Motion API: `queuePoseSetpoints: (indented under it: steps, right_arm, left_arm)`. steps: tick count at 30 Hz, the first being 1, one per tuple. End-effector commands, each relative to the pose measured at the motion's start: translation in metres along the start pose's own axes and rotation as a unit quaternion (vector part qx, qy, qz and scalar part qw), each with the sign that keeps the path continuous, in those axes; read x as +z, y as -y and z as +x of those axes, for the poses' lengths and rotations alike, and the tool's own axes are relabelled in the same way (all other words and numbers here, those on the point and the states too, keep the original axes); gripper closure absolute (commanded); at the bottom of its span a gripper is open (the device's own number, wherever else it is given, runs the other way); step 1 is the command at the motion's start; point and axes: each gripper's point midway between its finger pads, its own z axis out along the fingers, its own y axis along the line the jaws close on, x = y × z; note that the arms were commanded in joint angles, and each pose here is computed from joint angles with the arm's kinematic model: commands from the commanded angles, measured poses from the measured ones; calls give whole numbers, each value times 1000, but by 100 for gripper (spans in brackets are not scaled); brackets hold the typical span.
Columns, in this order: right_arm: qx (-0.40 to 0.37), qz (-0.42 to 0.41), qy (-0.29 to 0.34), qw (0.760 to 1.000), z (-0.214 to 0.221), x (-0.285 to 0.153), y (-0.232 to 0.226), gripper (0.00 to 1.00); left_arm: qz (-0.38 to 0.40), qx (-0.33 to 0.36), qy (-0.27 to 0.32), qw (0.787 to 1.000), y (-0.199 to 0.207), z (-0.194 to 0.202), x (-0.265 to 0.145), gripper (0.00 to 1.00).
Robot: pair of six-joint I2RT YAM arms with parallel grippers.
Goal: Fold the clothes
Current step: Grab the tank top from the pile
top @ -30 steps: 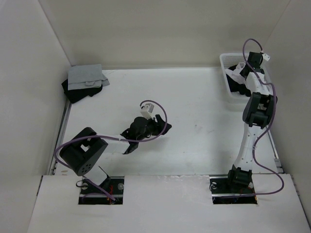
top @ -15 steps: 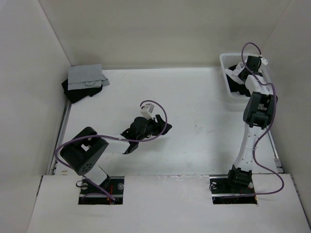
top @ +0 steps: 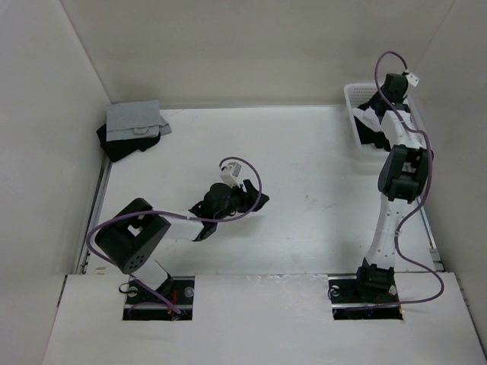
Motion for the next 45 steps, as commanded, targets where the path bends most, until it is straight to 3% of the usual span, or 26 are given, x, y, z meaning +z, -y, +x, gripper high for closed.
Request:
queuePoseSetpoints:
  steps: [1,11,16,20,22,24,30,37,45]
  right_arm:
    - [-16,19,-28,999,24,14,11,51]
    - [-27,36,-38,998,34,17,19,50]
    - [-37,43,-51,997,43,21,24,55]
    - [-42,47,-60,996,49,23,27,63]
    - [-38,47,-56,997,48,22,26,73]
    - [-32,40,-41,998,38,19,23,82]
    - [-14,17,22,1000,-1,-5,4,93]
    - [23,-44,138,989,-91,-97,-32,94]
    - [32,-197,231,952,-170,-277,-116,94]
  left_arm:
    - [30,-5,21,999,12,-13,2,47]
    - [33,-16,19,999,10,-13,3,47]
    - [32,-18,19,999,9,-13,2,47]
    - [33,-21,20,999,8,-14,2,47]
    - [34,-24,20,999,8,-14,3,47]
    - [35,-25,18,999,8,-13,3,47]
    - [33,-27,18,999,6,-13,4,47]
    - [36,-26,21,999,8,-16,3,47]
    - [47,-41,49,997,17,-39,-7,48]
